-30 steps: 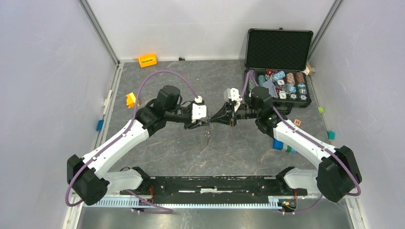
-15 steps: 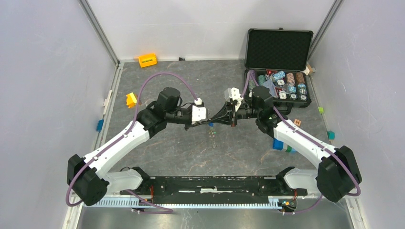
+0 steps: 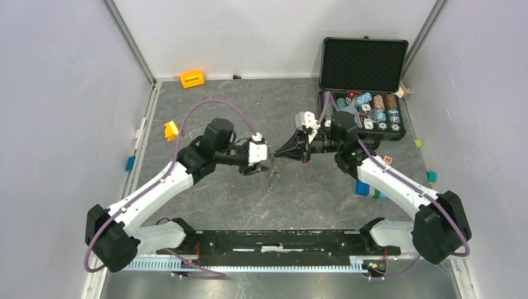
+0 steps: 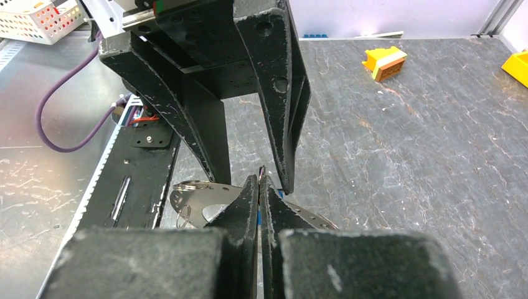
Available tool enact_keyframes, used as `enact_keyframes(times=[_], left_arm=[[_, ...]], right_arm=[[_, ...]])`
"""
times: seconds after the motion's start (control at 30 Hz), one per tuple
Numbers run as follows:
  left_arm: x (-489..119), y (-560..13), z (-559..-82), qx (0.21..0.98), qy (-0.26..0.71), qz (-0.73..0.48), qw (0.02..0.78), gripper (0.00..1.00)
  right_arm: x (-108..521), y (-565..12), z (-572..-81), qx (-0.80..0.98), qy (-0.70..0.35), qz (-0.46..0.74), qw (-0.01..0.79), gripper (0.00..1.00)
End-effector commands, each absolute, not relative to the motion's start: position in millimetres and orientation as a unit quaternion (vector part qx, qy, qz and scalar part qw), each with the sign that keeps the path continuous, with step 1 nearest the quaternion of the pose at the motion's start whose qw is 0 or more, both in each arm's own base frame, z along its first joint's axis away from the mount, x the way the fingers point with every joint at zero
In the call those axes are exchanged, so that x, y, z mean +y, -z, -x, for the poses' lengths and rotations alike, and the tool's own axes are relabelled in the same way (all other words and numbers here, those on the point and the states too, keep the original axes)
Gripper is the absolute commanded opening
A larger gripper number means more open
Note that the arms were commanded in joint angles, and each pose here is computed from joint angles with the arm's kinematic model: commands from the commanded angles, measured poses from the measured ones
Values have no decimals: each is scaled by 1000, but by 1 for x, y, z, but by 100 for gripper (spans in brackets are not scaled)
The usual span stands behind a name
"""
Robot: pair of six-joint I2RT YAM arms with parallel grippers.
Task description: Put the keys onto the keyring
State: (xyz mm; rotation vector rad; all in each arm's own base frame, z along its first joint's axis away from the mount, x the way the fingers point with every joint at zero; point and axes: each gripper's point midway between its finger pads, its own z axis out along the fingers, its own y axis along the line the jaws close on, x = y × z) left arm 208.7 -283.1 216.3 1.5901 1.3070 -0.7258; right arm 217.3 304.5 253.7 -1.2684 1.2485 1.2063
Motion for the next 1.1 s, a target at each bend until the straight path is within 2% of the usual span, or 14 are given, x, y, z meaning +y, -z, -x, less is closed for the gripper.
enact_keyframes(times=[0.0, 0.27, 0.37, 0.57, 0.6, 0.97, 1.07], left_arm=[[-284, -224, -211, 515, 291, -648, 481, 54], [-293, -231, -230, 516, 277, -627, 513, 50], [-296, -233, -225, 507, 295, -632, 506, 39], [-300, -221, -207, 491, 334, -644, 483, 11], [-300, -218, -205, 489, 338, -646, 480, 9], [-309, -215, -203, 497, 373, -627, 470, 7], [-309, -213, -207, 507, 365, -626, 468, 17]], right_arm=[[304, -280, -216, 473, -495, 524, 506, 0], [305, -278, -217, 471, -495, 525, 507, 0], [305, -277, -216, 478, -502, 519, 501, 0], [306, -280, -218, 477, -502, 517, 503, 0], [306, -281, -218, 477, -503, 516, 503, 0], [306, -277, -217, 480, -508, 508, 503, 0], [305, -276, -218, 480, -507, 508, 504, 0]])
